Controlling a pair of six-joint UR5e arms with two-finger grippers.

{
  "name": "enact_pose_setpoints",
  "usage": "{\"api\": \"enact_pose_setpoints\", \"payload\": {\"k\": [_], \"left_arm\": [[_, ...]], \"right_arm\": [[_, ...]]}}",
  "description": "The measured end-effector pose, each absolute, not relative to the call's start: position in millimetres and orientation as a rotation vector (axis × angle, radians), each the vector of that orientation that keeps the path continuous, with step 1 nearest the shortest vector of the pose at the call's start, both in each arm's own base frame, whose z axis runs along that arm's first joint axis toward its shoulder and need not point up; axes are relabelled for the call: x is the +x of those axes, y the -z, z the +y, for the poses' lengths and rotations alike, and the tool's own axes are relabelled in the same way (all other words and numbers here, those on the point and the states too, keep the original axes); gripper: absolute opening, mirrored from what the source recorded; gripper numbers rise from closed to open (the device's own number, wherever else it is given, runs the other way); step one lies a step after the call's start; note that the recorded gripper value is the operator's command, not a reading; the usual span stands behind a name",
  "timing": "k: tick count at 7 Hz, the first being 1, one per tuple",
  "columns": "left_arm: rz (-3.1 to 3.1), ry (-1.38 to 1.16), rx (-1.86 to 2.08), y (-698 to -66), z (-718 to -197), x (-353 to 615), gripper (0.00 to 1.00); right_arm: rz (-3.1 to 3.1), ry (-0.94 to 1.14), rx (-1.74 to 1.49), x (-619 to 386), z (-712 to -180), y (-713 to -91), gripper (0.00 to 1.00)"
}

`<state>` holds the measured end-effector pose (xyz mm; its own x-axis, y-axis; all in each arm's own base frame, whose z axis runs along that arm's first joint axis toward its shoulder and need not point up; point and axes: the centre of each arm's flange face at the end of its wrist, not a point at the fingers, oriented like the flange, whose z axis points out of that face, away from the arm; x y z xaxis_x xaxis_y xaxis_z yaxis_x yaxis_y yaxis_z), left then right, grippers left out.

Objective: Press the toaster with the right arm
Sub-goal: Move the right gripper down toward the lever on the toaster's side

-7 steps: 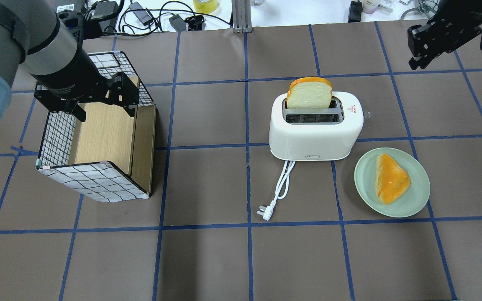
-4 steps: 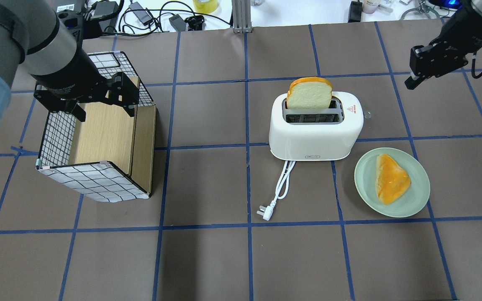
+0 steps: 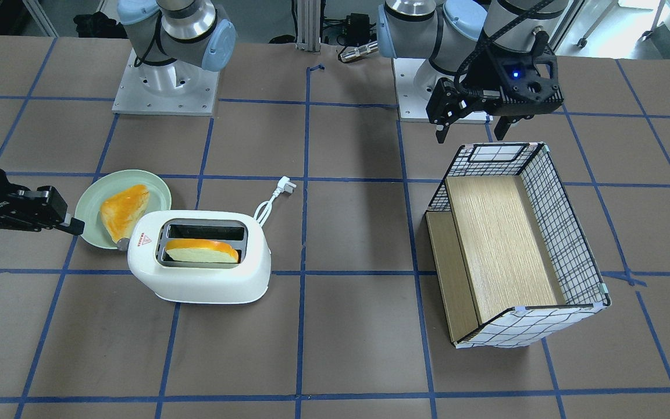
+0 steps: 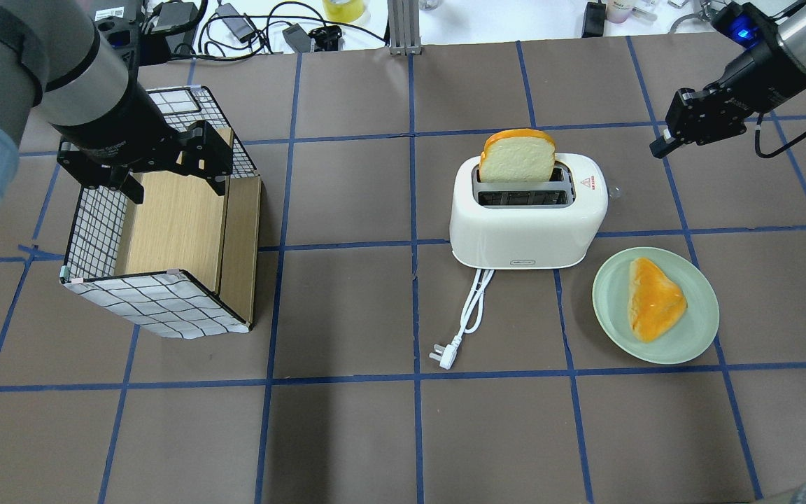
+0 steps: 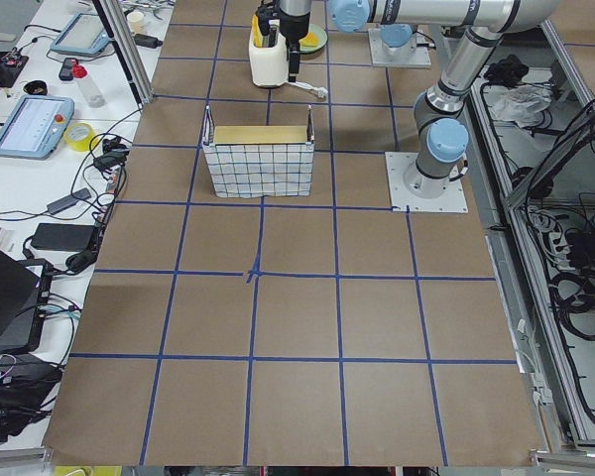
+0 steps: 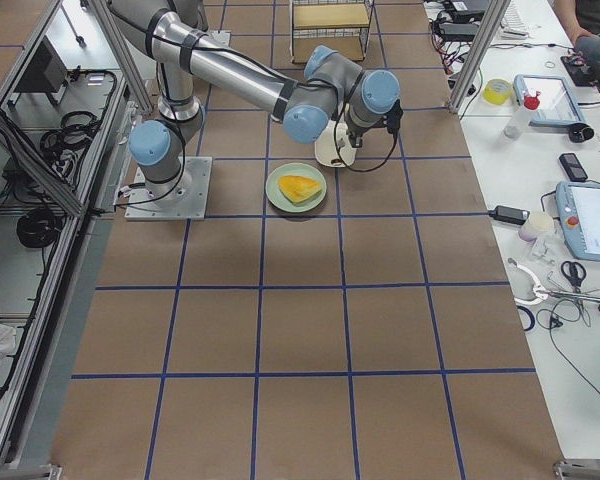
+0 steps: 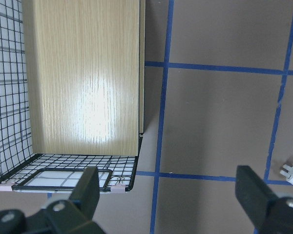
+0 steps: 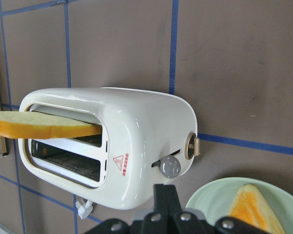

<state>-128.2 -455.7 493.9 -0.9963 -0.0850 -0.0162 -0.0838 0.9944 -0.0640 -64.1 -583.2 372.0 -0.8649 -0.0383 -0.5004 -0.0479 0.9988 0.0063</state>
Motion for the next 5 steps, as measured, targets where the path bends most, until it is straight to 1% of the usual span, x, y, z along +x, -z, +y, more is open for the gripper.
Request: {"api": "enact_pose_setpoints", "payload": {"k": [1, 5], "left_arm": [[3.118, 0.099, -0.132, -493.9, -455.7, -128.2, 1.00], [3.119, 0.099, -0.132, -493.9, -455.7, -128.3, 1.00]], "right_arm": [[2.624, 0.003, -0.052, -67.0, -586.7, -369.1, 0.00], [2.534, -0.046, 0.008, -55.4, -573.4, -324.9, 0.00]]}}
